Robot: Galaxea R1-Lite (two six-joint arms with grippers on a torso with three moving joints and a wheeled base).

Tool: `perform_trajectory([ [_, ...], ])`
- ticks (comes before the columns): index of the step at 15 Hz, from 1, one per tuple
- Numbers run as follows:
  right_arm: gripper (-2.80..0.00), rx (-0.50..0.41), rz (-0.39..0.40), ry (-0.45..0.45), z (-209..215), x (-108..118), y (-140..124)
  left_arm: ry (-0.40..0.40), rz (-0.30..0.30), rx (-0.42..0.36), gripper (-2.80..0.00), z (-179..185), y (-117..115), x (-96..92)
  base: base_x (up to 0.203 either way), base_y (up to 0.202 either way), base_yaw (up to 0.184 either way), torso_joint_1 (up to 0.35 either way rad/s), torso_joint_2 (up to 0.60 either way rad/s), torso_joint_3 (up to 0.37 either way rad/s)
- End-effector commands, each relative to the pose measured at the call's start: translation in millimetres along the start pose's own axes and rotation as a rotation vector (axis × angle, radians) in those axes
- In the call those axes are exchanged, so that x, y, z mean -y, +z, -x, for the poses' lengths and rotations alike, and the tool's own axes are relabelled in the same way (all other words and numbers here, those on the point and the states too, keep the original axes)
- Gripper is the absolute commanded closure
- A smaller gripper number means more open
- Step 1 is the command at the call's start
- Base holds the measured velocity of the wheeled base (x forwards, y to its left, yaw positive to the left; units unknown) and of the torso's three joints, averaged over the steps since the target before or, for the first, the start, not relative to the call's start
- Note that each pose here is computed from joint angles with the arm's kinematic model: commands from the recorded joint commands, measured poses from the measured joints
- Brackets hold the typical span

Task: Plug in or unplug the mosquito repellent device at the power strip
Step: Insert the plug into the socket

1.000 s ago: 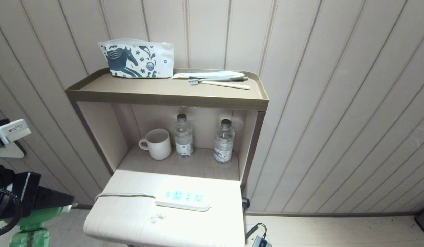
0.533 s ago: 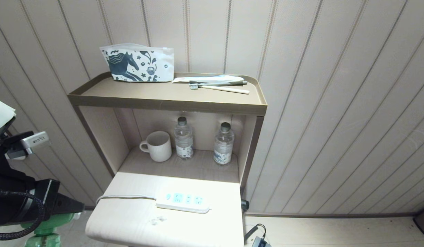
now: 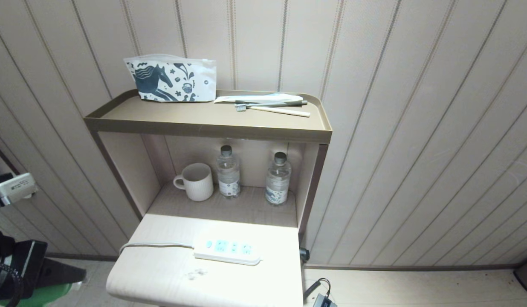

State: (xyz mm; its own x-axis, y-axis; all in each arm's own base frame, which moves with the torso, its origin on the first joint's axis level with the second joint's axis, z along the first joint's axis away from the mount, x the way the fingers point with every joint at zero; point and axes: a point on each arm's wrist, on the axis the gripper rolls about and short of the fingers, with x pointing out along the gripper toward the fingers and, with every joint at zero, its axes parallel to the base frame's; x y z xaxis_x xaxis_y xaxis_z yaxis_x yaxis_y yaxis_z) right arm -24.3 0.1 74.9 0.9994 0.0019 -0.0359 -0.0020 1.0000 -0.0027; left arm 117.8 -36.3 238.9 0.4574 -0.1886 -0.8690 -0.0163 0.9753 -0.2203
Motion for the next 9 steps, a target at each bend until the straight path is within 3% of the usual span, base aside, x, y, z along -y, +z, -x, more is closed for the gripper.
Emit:
perform_trajectory([
  [1,0.0,-0.001,0.0,0.0,0,0,0,-0.004,0.01,0.009,0.0,6,-8,-2.8,0.0,0.0,0.0,0.0,0.0,0.0],
  [3,0.0,-0.001,0.0,0.0,0,0,0,-0.008,0.011,0.017,0.0,8,-9,-3.0,0.0,0.0,0.0,0.0,0.0,0.0],
  [6,0.0,-0.001,0.0,0.0,0,0,0,0.019,-0.008,0.003,0.0,1,8,3.1,0.0,0.0,0.0,0.0,0.0,0.0],
  [9,0.0,-0.001,0.0,0.001,0,0,0,0.039,-0.115,-0.023,0.0,-33,41,12.1,0.0,0.0,0.0,0.0,0.0,0.0],
])
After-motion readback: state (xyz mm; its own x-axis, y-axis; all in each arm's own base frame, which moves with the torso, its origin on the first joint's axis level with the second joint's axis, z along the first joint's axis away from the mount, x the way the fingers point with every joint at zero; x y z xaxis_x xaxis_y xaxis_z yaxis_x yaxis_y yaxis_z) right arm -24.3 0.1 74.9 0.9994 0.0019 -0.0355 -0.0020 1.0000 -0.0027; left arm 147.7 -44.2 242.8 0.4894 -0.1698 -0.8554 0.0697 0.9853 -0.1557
